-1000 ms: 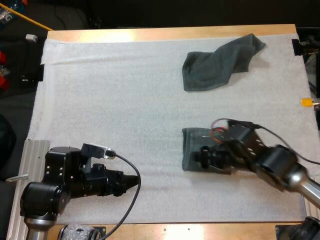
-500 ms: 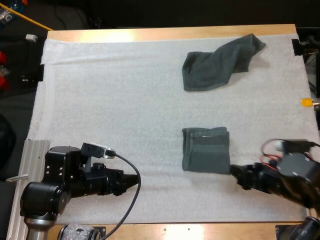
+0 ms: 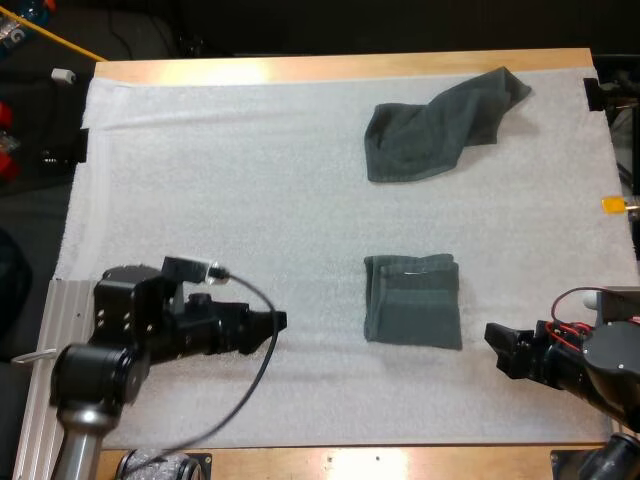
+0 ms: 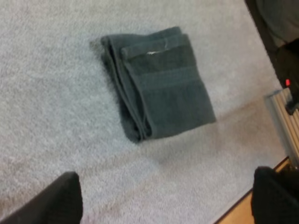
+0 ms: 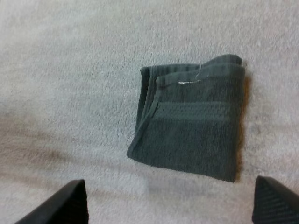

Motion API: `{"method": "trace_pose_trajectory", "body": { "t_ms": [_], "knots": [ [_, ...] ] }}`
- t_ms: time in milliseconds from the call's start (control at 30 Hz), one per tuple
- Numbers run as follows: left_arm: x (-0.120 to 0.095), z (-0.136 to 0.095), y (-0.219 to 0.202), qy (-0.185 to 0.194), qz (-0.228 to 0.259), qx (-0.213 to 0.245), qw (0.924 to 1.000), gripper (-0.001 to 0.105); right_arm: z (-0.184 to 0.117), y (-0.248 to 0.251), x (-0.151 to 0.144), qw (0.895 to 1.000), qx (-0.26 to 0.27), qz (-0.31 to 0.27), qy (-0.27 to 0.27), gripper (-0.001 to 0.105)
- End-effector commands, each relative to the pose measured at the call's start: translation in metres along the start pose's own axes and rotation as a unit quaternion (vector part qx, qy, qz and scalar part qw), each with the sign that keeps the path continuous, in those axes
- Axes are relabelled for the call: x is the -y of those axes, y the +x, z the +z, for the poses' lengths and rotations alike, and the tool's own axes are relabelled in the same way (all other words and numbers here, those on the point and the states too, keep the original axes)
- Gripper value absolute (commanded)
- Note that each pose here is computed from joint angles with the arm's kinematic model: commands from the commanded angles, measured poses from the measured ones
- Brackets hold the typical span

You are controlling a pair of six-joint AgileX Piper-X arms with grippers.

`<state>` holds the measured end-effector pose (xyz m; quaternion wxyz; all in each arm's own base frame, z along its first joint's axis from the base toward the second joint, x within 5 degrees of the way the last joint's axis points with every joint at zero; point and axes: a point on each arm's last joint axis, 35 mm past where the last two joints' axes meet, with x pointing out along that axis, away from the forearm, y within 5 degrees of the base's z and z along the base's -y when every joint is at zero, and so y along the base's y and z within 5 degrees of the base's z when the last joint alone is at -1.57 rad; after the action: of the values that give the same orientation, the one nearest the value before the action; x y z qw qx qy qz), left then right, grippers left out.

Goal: Pick towel from pile, fold and stack

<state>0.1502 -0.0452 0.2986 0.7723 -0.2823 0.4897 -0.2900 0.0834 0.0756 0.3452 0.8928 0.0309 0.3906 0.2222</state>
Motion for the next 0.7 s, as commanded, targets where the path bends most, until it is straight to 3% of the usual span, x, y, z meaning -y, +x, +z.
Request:
{"method": "trace_pose_trajectory", "body": {
  "t_ms": [0, 233, 500, 667],
  "knots": [
    [0.001, 0.004, 0.005, -0.003, -0.004, -0.003, 1.0, 0.072, 0.001, -0.001, 0.0, 1.0, 0.004, -0.006, -0.006, 0.07],
    [0.002, 0.019, 0.065, -0.011, -0.013, -0.078, 0.9968, 0.072, 0.001, -0.001, 0.0, 1.0, 0.003, -0.006, -0.023, 0.07],
    [0.004, 0.025, 0.135, -0.008, -0.003, -0.096, 0.9954, 0.072, -0.002, -0.001, 0.0, 1.0, -0.014, 0.01, -0.025, 0.07],
    [-0.012, 0.028, 0.173, -0.028, 0.019, -0.107, 0.9937, 0.072, -0.008, -0.002, 0.003, 0.999, -0.044, -0.003, -0.03, 0.07]
  ]
}}
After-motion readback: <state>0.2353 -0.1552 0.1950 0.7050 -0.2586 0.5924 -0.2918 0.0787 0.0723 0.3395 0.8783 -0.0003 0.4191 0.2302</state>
